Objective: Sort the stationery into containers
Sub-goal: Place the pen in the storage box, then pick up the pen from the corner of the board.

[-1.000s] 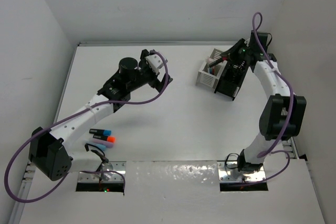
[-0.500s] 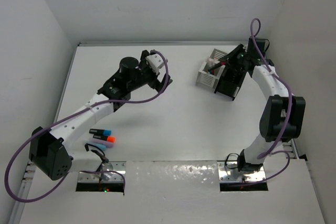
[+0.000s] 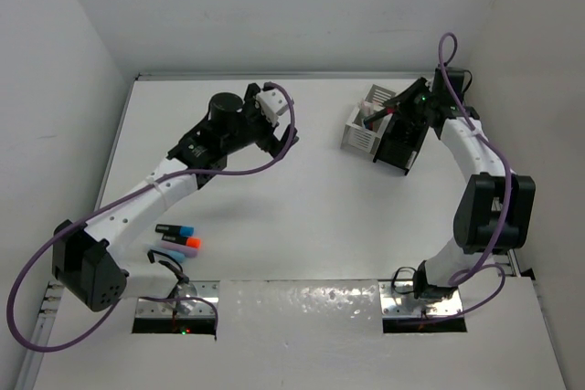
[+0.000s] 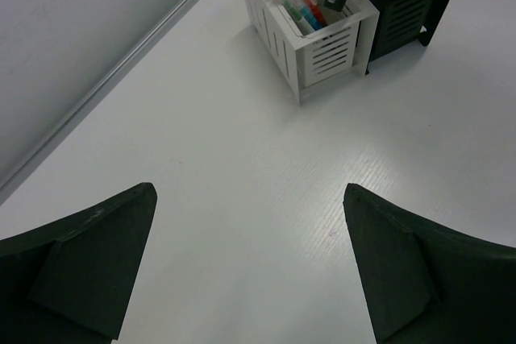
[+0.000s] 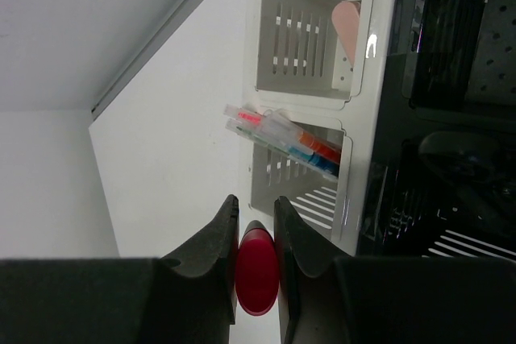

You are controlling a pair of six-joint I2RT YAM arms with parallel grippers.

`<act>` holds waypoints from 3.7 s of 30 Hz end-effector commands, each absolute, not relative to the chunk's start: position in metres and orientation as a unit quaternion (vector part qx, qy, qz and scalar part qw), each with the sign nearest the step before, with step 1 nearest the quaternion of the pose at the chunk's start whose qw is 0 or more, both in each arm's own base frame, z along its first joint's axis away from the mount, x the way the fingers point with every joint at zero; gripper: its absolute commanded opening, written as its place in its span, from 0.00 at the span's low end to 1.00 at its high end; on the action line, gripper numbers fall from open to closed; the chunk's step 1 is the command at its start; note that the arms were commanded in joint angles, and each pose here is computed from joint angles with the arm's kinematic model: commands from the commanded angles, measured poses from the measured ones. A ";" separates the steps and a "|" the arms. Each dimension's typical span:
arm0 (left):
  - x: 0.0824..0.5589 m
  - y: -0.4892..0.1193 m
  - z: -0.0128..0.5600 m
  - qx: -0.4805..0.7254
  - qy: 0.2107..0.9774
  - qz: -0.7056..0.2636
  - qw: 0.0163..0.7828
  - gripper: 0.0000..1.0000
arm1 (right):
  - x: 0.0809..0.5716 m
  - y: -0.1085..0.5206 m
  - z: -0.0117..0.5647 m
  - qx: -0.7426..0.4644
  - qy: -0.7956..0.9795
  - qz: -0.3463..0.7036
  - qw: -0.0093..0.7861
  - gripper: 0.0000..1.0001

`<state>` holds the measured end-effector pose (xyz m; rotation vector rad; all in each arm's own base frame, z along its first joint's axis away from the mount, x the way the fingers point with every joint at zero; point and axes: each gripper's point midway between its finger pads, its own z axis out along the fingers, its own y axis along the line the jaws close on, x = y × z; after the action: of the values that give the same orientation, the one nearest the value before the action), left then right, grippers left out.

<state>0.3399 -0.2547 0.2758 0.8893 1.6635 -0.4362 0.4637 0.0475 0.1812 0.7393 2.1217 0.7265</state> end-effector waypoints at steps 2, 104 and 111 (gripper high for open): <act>0.342 -0.245 0.302 0.379 0.694 -0.170 0.589 1.00 | 0.468 0.045 0.206 0.279 0.813 0.291 0.421 0.00; 0.347 -0.195 0.287 0.273 0.739 -0.130 0.602 1.00 | 0.528 -0.030 0.224 0.128 0.821 -0.105 0.547 0.59; 0.366 -0.115 0.235 0.213 0.851 0.008 0.479 0.93 | 0.489 0.052 0.266 0.033 0.821 -0.009 0.569 0.23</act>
<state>0.3592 -0.1656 0.2471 0.6054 1.9057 -0.1644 0.5076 0.0002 0.2187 0.2072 2.0076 -0.1995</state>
